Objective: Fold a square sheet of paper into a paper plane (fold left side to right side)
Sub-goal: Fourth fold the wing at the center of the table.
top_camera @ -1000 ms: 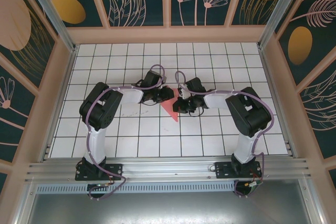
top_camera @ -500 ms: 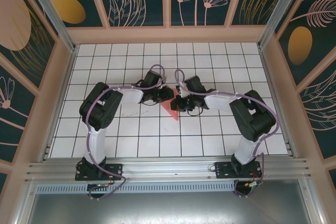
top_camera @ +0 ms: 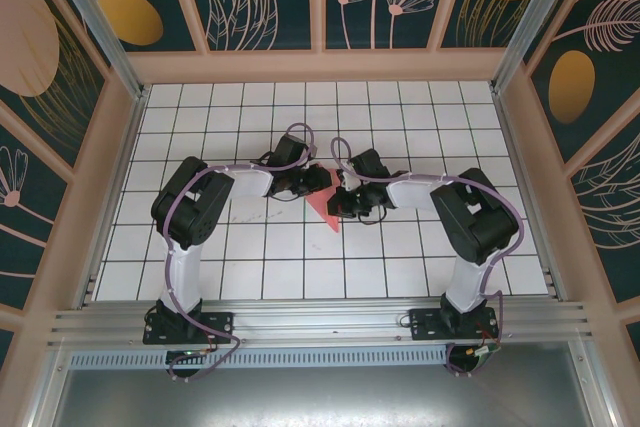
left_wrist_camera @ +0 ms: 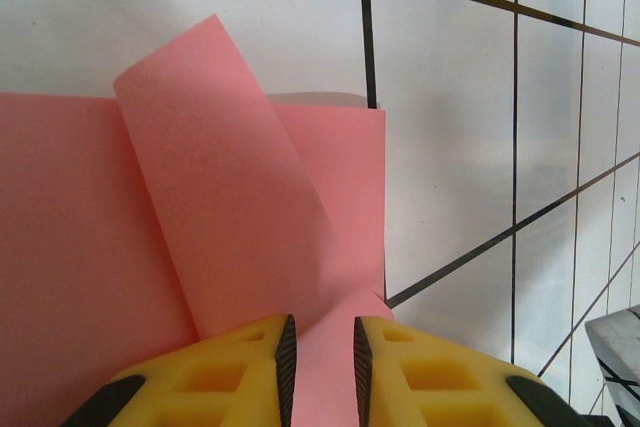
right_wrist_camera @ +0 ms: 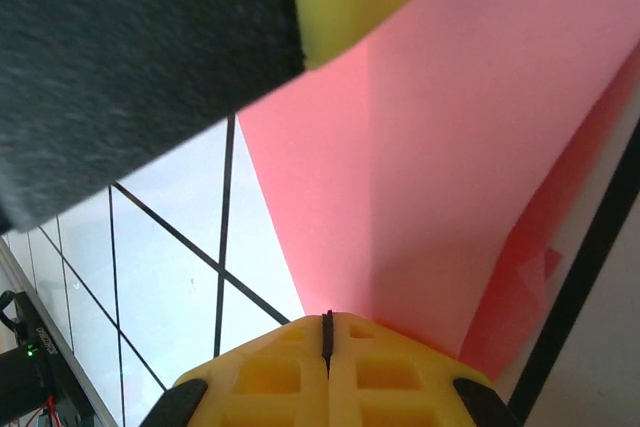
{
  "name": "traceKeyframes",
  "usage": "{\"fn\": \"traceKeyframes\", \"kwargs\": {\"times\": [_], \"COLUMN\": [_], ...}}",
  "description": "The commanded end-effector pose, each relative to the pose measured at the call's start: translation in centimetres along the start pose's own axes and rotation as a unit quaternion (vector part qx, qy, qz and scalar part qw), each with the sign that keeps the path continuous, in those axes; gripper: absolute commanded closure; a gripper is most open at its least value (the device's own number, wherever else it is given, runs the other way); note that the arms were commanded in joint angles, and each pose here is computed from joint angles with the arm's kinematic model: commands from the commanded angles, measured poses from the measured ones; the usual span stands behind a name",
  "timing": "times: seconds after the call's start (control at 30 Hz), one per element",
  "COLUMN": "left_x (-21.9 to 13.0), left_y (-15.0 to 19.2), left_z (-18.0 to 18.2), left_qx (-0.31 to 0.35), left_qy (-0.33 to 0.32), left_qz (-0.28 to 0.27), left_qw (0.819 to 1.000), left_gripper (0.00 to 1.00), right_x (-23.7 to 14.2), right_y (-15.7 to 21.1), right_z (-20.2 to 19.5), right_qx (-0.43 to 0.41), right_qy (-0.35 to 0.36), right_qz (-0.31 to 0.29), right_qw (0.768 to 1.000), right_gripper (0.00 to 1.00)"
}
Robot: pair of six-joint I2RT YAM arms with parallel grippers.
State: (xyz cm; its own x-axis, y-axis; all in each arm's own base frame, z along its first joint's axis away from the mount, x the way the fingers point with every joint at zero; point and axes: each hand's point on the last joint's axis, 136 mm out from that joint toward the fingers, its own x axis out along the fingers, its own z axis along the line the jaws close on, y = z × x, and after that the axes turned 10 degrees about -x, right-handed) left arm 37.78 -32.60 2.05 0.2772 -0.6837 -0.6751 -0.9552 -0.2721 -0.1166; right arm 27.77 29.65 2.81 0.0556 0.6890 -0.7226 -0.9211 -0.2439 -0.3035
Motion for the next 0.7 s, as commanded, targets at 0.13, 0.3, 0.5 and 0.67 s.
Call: {"fn": "traceKeyframes", "kwargs": {"times": [0.13,0.3,0.5,0.67], "left_x": [1.0,1.0,1.0,1.1], "left_y": [2.1,2.1,2.1,2.1], "left_z": [6.2,6.2,6.4,6.4], "left_qx": [-0.027,-0.026,-0.027,-0.027], "left_qy": [-0.099,-0.100,-0.102,-0.104], "left_qz": [0.025,0.024,0.024,0.024], "left_qw": [0.994,0.994,0.994,0.994], "left_gripper": [0.73,0.73,0.73,0.73], "right_x": [0.4,0.6,0.6,0.6], "right_y": [1.6,2.3,3.0,3.4], "right_z": [-0.7,-0.9,-1.3,-1.7], "right_qx": [0.005,0.007,0.009,0.012], "right_qy": [0.015,0.016,0.025,0.036], "right_qz": [0.029,0.040,0.046,0.052], "right_qw": [0.999,0.999,0.999,0.998], "right_gripper": [1.00,1.00,1.00,1.00]}}
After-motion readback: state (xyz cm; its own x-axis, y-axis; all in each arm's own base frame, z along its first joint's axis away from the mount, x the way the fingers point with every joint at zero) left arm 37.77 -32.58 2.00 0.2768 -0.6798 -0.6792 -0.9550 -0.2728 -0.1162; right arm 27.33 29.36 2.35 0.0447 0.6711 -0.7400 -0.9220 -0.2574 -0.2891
